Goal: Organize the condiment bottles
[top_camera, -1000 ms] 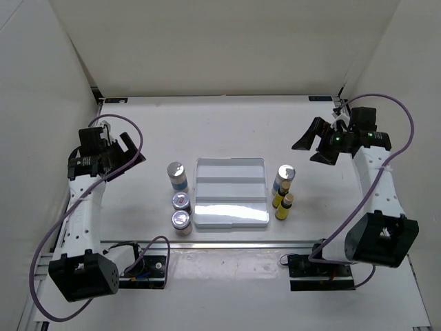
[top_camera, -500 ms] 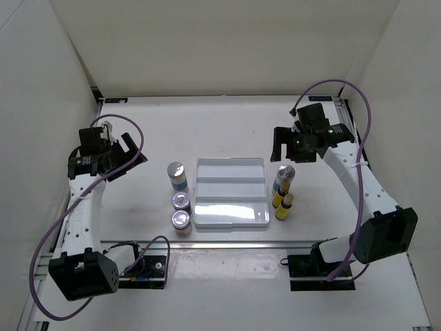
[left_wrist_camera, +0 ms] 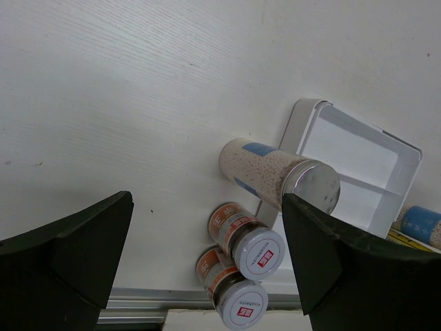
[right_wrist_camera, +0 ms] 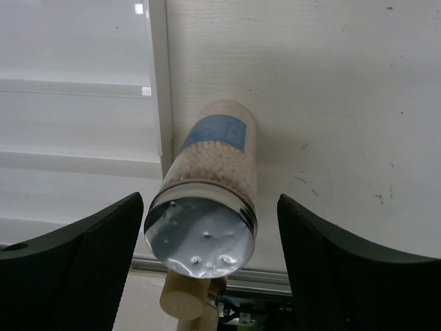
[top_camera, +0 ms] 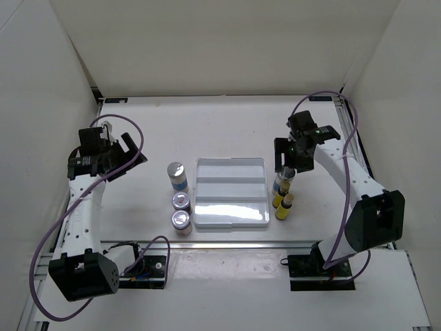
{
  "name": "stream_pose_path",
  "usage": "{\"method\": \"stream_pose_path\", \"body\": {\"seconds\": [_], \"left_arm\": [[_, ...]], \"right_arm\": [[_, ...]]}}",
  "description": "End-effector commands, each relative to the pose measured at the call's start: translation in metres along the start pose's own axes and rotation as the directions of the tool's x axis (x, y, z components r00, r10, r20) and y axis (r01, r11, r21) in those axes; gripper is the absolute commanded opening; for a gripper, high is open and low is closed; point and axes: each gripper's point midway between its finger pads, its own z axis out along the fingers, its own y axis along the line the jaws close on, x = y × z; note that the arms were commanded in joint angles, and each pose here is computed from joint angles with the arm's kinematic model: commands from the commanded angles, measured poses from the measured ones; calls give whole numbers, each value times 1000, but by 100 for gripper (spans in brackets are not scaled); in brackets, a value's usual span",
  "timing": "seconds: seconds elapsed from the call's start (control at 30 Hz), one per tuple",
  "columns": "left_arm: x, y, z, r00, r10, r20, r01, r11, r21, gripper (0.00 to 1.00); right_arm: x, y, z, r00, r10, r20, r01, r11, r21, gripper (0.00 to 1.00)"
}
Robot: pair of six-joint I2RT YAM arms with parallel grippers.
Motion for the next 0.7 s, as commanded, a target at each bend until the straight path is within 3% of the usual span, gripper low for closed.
{"method": "stream_pose_path", "body": {"seconds": [0.0, 0.13, 0.37, 0.5, 0.67], "left_arm": [[-2, -3, -8, 1000, 11, 27, -11, 1000, 7, 100], [-2, -2, -6, 1000, 9, 19, -9, 1000, 4, 100], [-2, -2, -6, 1000, 9, 19, -9, 1000, 4, 100], [-2, -2, -6, 1000, 9, 19, -9, 1000, 4, 100], [-2, -2, -6, 1000, 9, 19, -9, 1000, 4, 100]], "right_arm": [[-3, 3, 8, 1000, 9, 0, -9, 1000, -8, 81], [1, 5, 16, 1000, 0, -26, 0, 1000, 12, 74], [-3, 4, 12, 999, -48, -3, 48, 993, 109, 51], [-16, 3, -3, 996, -71, 52, 60, 979, 195, 40], [-54, 14, -46, 966, -122, 229, 62, 966, 253, 26]]}}
